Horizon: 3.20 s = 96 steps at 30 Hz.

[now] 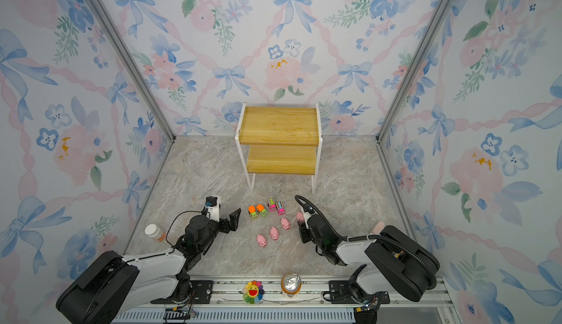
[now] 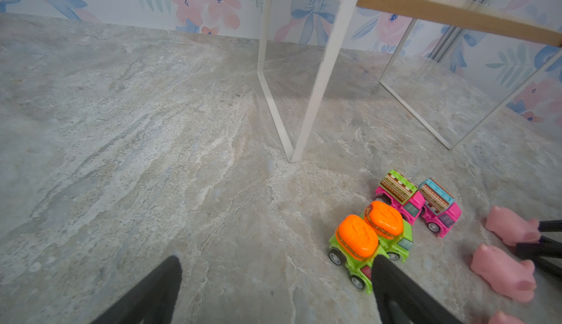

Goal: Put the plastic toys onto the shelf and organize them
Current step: 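Lower the right gripper over the nearest pink pig and close on it, then lift the pink pig with the right gripper toward the lower shelf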

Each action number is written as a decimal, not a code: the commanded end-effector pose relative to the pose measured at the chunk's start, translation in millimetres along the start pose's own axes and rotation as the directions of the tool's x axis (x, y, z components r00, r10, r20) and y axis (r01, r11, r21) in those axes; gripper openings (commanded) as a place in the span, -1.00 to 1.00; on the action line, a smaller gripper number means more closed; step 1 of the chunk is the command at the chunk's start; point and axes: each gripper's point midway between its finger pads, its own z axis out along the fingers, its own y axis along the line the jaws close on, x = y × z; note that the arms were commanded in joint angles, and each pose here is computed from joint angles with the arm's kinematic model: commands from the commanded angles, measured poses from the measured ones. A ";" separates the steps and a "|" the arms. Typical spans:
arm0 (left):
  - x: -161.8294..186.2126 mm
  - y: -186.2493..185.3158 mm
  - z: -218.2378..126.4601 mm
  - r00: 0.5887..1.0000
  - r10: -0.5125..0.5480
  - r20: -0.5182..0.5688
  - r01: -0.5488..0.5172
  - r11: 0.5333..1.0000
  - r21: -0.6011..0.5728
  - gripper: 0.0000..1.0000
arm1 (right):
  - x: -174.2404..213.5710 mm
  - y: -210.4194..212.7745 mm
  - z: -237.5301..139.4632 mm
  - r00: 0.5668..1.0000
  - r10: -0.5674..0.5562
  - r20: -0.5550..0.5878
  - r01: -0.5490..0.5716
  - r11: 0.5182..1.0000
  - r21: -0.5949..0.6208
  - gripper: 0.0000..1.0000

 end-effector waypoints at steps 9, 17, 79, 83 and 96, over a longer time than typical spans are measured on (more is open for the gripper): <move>0.1 -0.1 0.7 1.000 0.002 0.002 -0.002 1.000 -0.004 0.96 | -2.7 6.7 8.3 1.000 -0.009 -0.006 0.009 1.000 -0.030 -0.41; 0.1 0.5 0.7 1.000 0.001 0.003 -0.001 1.000 -0.007 0.96 | -4.8 7.4 8.5 1.000 0.000 0.000 0.000 0.999 -0.034 -0.52; -6.3 -10.6 4.0 1.000 -0.002 0.006 0.002 0.999 0.046 0.96 | -247.4 -41.6 -34.7 0.924 0.116 0.365 -0.221 0.939 0.263 -0.50; -5.8 -10.5 4.0 1.000 -0.002 0.005 0.002 0.999 0.046 0.96 | -244.0 -46.8 -28.3 0.927 0.128 0.353 -0.240 0.925 0.293 -0.51; -5.8 -10.2 4.3 1.000 0.001 0.004 -0.001 0.999 0.044 0.96 | -233.4 -62.0 -16.8 0.932 0.170 0.319 -0.284 0.890 0.356 -0.49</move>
